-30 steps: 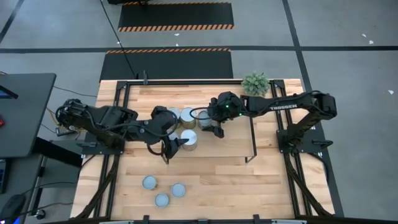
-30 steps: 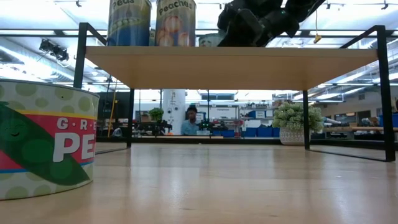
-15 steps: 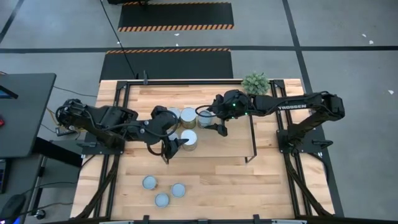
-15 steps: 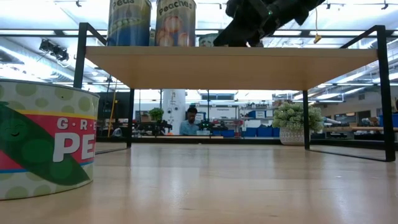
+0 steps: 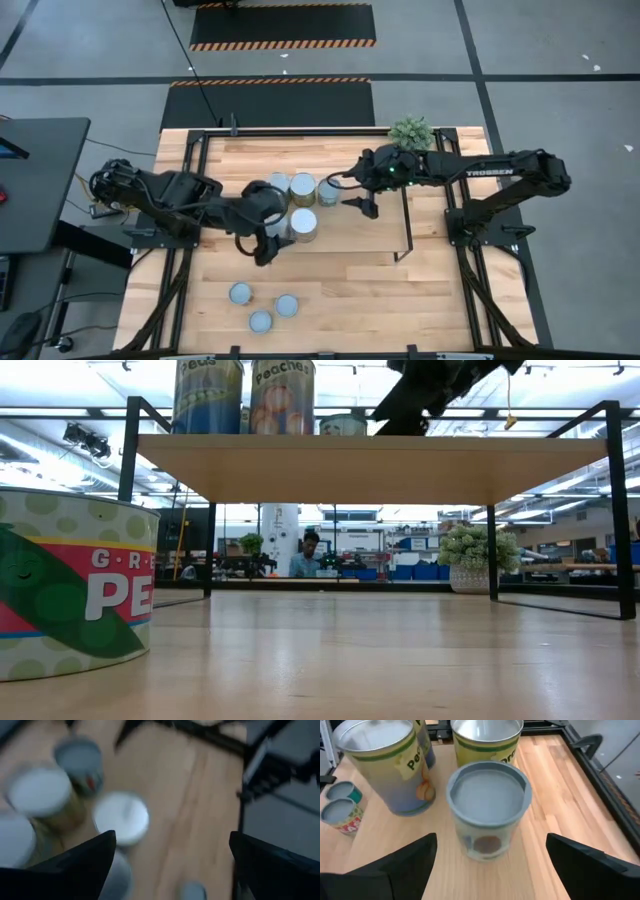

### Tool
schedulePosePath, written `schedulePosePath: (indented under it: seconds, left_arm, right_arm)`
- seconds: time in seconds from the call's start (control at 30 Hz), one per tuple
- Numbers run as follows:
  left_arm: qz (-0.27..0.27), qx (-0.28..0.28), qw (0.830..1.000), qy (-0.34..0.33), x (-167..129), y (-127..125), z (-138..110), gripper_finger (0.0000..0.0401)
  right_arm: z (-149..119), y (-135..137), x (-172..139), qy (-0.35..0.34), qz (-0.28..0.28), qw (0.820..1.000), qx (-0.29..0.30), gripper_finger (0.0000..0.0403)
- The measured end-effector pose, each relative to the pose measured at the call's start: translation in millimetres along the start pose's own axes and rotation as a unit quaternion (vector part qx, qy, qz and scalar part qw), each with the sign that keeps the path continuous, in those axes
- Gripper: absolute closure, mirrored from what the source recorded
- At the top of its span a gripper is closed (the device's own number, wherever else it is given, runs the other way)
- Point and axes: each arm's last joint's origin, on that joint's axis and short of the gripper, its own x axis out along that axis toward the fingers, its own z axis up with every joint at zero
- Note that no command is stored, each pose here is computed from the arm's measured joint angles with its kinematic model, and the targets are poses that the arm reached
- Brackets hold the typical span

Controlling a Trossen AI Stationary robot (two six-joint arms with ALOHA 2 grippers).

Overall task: Pick and place cans onto a shelf
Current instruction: Put the canned mix vegetable on the shelf

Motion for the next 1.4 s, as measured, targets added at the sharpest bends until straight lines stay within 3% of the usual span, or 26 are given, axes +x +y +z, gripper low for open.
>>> schedulePosePath:
  seconds: [0.2,0.43,0.9,1.17,1.4]
  left_arm:
    - [-0.011,-0.004,0.99,0.141,-6.4,-6.2,-32.1,0.0005]
    - [0.019,0.001,0.976,0.216,-0.4,-23.1,-79.4,0.0005]
    - [0.032,-0.01,0.962,0.27,45.3,-35.7,-173.7,0.0005]
    - [0.055,-0.026,0.958,0.28,64.2,-25.3,-207.9,0.0005]
    - [0.039,-0.037,0.96,0.275,77.0,-21.6,-221.8,0.0005]
  right_arm:
    - [-1.9,26.4,-20.4,0.009,-0.003,1.0,0.016,0.002]
    - [-5.5,69.3,-34.7,0.003,0.019,0.999,0.029,0.0021]
    - [-2.5,146.7,-39.2,-0.011,0.028,0.999,0.041,0.0039]
    - [-7.7,186.0,-22.7,0.017,0.056,0.997,0.05,0.0047]
    - [-7.1,213.7,-9.8,0.03,0.071,0.996,0.043,0.0053]
